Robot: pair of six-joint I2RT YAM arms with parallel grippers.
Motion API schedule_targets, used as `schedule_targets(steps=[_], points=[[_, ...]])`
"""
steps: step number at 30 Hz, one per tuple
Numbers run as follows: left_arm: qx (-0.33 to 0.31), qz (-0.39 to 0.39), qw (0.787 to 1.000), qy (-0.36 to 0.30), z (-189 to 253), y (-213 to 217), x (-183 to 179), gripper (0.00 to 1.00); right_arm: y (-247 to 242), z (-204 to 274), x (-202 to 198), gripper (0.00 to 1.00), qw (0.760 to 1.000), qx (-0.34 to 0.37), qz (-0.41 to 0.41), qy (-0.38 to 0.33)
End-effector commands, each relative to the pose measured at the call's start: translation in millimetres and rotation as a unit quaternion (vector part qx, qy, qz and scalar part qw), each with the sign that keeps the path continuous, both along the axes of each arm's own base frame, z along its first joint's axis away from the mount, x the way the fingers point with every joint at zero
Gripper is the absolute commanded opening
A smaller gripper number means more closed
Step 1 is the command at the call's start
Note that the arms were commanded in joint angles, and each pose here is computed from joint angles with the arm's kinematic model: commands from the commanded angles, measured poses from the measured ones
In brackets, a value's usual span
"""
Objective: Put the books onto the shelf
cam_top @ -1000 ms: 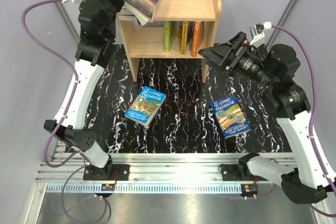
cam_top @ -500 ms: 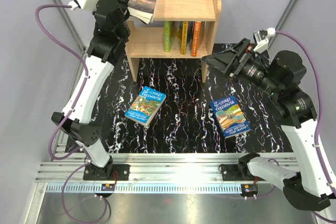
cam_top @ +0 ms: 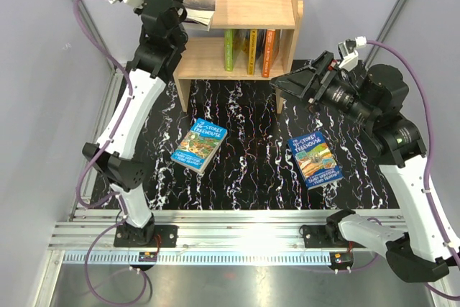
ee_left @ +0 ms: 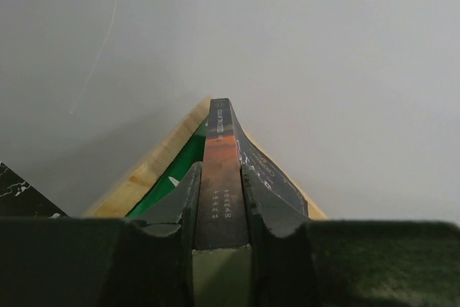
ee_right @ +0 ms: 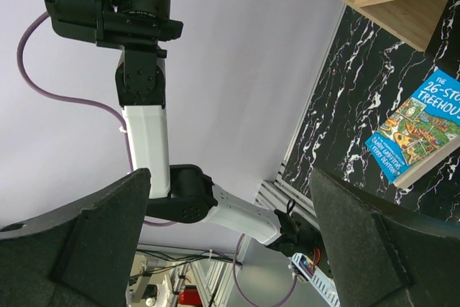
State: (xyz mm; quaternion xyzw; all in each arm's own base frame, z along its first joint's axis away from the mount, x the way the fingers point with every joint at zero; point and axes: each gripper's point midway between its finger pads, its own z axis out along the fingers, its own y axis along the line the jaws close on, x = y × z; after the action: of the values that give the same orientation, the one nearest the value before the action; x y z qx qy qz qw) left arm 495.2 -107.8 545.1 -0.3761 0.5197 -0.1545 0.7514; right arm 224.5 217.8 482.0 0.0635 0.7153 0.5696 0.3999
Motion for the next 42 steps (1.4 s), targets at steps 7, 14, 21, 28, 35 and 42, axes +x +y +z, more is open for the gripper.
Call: schedule_targets(steps=[7, 14, 21, 28, 35, 42], points=[[0.018, -0.027, 0.999, 0.030, -9, 1, 10, 0.49, -1, -7, -4, 1.00, 1.000, -0.010, 0.007, -0.006], [0.038, 0.019, 0.995, 0.090, -37, 28, -10, 0.81, 3, -18, 0, 1.00, 1.000, -0.011, 0.013, 0.004], [0.020, 0.038, 0.995, 0.089, -39, 72, -34, 0.99, 10, -23, 6, 1.00, 0.999, -0.012, 0.029, 0.011], [0.043, 0.049, 0.991, 0.118, -60, 108, -66, 0.99, 12, -35, 8, 1.00, 0.999, -0.024, 0.034, 0.019], [0.098, -0.058, 0.983, 0.147, -130, 93, -118, 0.99, 17, -98, 17, 1.00, 0.994, -0.059, 0.043, 0.083], [0.099, -0.284, 0.916, 0.266, -275, 32, -122, 0.99, 36, -212, 41, 1.00, 0.961, -0.084, 0.062, 0.256]])
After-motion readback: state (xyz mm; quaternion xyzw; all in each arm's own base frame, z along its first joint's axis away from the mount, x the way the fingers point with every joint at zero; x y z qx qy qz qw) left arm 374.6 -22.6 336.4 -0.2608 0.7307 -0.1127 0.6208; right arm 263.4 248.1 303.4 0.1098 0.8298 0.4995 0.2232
